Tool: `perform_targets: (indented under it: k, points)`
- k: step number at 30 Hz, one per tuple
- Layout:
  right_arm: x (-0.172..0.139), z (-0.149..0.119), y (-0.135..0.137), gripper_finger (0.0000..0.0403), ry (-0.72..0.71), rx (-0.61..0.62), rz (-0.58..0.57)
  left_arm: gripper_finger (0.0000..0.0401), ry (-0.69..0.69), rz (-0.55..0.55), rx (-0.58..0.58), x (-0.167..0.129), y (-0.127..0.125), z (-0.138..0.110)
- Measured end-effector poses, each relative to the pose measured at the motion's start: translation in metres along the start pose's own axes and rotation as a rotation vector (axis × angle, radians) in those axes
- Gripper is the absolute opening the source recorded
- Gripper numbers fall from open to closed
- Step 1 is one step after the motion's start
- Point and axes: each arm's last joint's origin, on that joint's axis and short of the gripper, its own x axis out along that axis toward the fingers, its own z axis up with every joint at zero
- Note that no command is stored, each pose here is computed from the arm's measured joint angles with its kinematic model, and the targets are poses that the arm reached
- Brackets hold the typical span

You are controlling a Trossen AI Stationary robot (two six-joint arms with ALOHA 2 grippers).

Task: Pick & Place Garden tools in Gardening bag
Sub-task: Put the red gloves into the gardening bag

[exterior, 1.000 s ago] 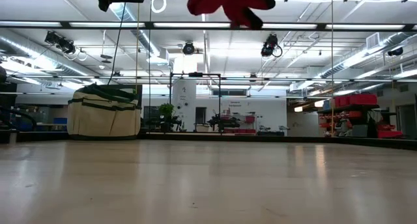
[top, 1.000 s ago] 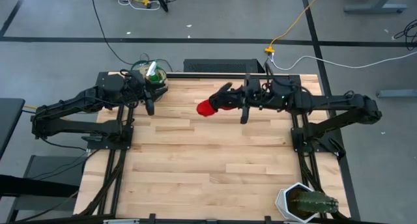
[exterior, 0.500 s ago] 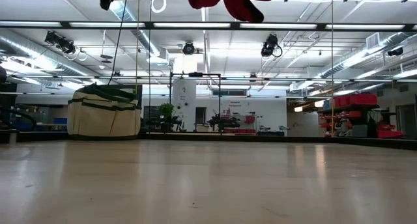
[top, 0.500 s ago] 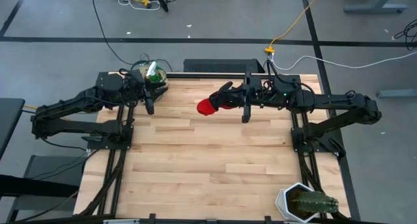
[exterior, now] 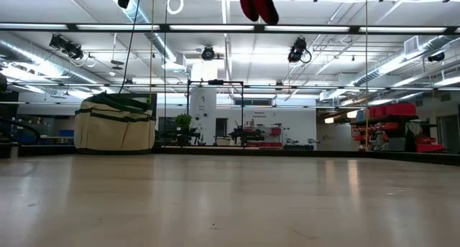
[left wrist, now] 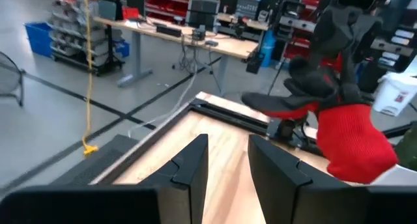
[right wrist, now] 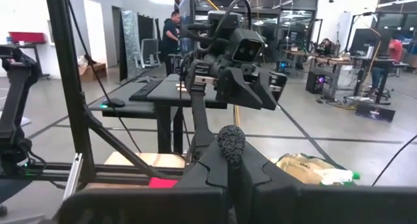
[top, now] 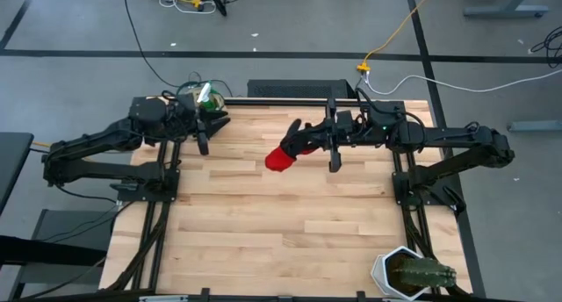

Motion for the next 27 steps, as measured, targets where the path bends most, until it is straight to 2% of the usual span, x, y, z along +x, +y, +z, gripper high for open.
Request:
perform_targets:
  k: [7, 18, 22, 27]
  points:
    - [0.000, 0.000, 0.000, 0.0002, 0.000, 0.001, 0.003, 0.0115, 0.032, -0.089, -0.012, 0.019, -0.005, -0.004]
    - [0.000, 0.000, 0.000, 0.0002, 0.001, 0.010, 0.003, 0.0118, -0.002, -0.128, -0.069, 0.053, -0.010, -0.007]
    - [0.000, 0.000, 0.000, 0.0002, 0.002, 0.011, 0.003, 0.0146, -0.012, -0.158, -0.086, 0.062, -0.012, -0.008]
    - [0.000, -0.002, 0.000, 0.0002, 0.022, 0.013, -0.012, 0.0210, -0.026, -0.175, -0.134, 0.070, -0.014, -0.008]
